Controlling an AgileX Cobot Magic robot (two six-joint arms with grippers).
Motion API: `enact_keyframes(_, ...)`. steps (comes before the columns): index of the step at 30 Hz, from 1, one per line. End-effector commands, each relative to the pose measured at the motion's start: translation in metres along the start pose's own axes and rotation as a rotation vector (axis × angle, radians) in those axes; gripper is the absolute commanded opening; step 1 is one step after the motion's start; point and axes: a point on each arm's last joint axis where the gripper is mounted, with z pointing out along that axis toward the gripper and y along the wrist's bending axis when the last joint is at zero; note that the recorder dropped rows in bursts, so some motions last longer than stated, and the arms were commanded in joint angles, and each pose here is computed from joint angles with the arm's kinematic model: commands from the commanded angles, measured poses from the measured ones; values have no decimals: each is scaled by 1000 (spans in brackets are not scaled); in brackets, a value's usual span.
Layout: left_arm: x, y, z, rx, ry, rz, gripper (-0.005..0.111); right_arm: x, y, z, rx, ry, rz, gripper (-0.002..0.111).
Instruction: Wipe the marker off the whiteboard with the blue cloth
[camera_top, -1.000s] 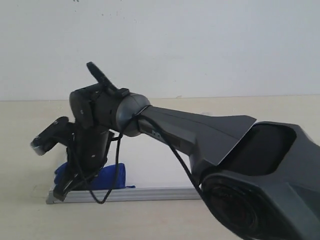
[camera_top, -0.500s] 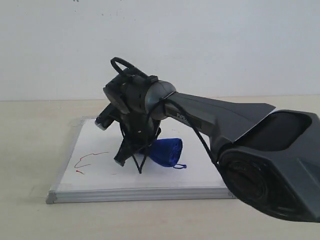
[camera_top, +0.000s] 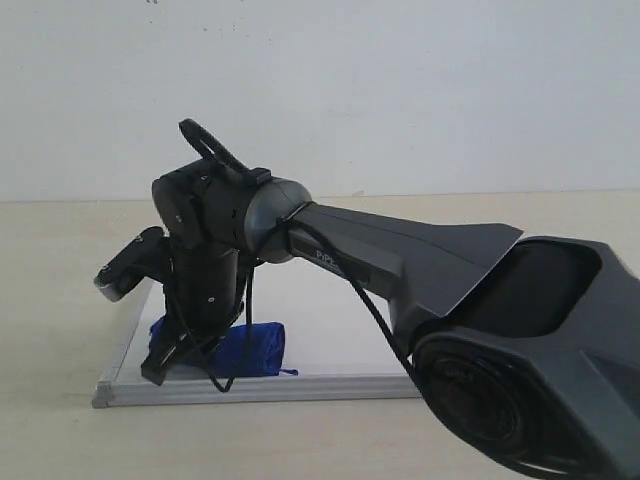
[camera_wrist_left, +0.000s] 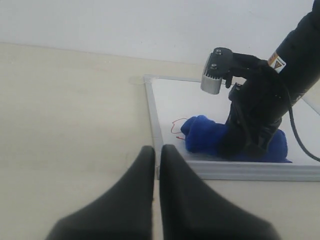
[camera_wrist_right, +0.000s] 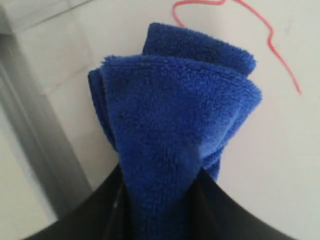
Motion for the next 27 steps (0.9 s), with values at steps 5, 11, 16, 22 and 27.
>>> enact_keyframes(5,0,0,0,4,-8,-9,4,33,-73,25,289,104,124,-1)
enact_keyframes(11,0,0,0,4,-8,-9,4,27,-45,29,34,89,121,-1)
enact_keyframes(16,0,0,0,4,-8,-9,4,8,0,11,-193,7,27,-1)
enact_keyframes(22,0,0,0,4,-8,-9,4,-11,6,-9,-127,-137,-22,-1)
enact_keyframes(27,0,0,0,4,-8,-9,4,-18,-12,16,62,-248,-9,-1)
